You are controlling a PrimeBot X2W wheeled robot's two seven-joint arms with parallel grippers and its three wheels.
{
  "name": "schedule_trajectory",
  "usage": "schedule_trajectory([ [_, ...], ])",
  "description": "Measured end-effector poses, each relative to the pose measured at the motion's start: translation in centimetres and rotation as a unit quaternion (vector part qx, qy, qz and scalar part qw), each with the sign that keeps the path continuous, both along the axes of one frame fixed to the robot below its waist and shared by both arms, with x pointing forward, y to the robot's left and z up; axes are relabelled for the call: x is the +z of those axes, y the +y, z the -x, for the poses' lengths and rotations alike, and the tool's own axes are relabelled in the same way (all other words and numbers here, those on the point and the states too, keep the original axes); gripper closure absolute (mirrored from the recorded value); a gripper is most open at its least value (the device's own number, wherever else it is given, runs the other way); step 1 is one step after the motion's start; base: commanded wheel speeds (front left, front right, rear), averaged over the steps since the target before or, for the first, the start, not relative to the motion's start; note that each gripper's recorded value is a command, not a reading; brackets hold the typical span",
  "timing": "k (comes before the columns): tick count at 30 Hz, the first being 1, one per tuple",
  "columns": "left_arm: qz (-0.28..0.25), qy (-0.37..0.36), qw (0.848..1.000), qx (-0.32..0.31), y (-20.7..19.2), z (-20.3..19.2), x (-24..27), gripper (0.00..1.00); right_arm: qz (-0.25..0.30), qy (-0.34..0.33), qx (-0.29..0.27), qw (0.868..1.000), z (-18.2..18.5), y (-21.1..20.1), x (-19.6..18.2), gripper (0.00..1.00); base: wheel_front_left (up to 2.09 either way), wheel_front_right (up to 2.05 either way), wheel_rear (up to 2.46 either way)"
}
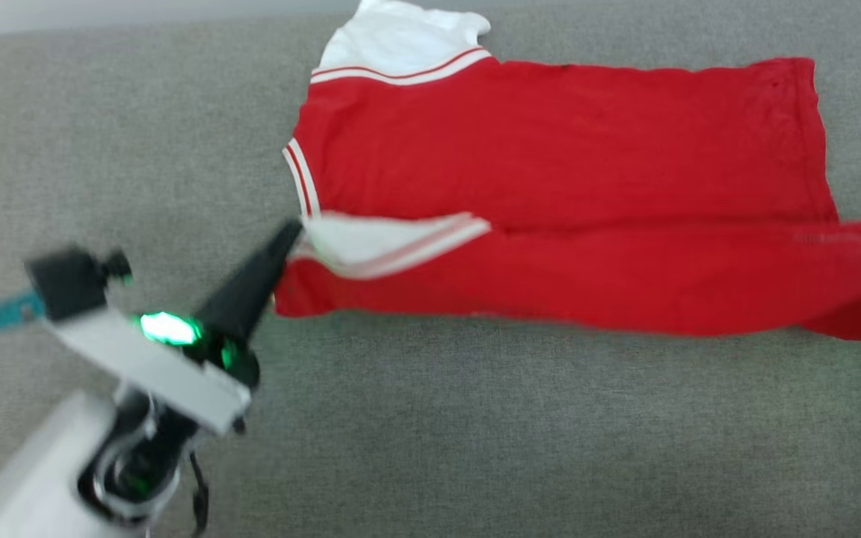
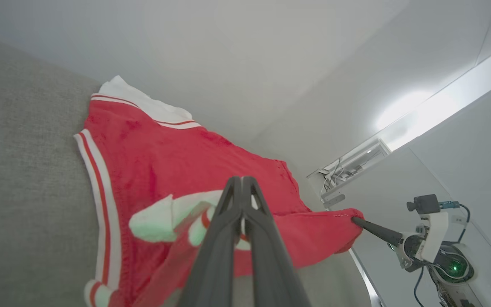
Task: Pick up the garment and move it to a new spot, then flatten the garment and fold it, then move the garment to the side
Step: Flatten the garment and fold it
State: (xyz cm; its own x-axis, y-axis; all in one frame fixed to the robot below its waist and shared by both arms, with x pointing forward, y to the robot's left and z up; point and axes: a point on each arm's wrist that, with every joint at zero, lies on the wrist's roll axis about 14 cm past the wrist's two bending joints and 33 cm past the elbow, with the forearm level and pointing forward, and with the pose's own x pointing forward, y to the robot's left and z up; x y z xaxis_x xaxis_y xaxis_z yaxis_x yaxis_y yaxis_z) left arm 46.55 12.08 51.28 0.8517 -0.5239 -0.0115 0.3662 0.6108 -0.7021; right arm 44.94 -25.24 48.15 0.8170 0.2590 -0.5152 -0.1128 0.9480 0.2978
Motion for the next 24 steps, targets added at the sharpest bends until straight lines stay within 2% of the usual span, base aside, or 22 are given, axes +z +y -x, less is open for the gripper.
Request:
schedule_trajectory([
  [8,-0.035,0.035,0.999,0.018,0.8,-4.3,-3.1,1.0,0.007,0.022,-0.014,1.0,-3.3,-0.1,-2.7,1.0,0.0,0.0,0.0],
  [12,-0.083,0.059,0.994,0.028,1.7,-4.9,-6.3,1.0,0.006,0.036,-0.018,0.999,-4.0,0.1,-4.4,1.0,0.0,0.0,0.0],
  [14,-0.09,0.068,0.993,0.035,1.9,-5.3,-7.4,1.0,0.01,0.042,-0.02,0.999,-4.3,0.0,-5.2,1.0,0.0,0.0,0.0],
  [19,-0.143,0.083,0.986,0.024,2.3,-5.3,-10.0,1.0,0.019,0.05,-0.018,0.998,-4.6,0.1,-6.8,1.0,0.0,0.0,0.0],
  [20,-0.147,0.085,0.985,0.021,2.2,-5.3,-10.2,0.96,0.026,0.051,-0.016,0.998,-4.6,0.1,-7.1,1.0,0.0,0.0,0.0],
  [21,-0.155,0.086,0.984,0.017,2.1,-5.2,-10.4,0.84,0.033,0.051,-0.011,0.998,-4.6,0.2,-7.3,0.88,0.0,0.0,0.0],
  [22,-0.165,0.086,0.982,0.014,2.2,-5.2,-10.6,0.69,0.038,0.048,-0.008,0.998,-4.7,0.3,-7.3,0.69,0.0,0.0,0.0],
  [23,-0.172,0.085,0.981,0.012,2.2,-5.2,-10.6,0.36,0.04,0.044,-0.006,0.998,-4.7,0.4,-7.3,0.28,0.0,0.0,0.0],
  [24,-0.18,0.084,0.98,0.008,2.2,-5.2,-10.7,0.06,0.041,0.041,-0.005,0.998,-4.8,0.5,-7.3,0.0,0.0,0.0,0.0],
])
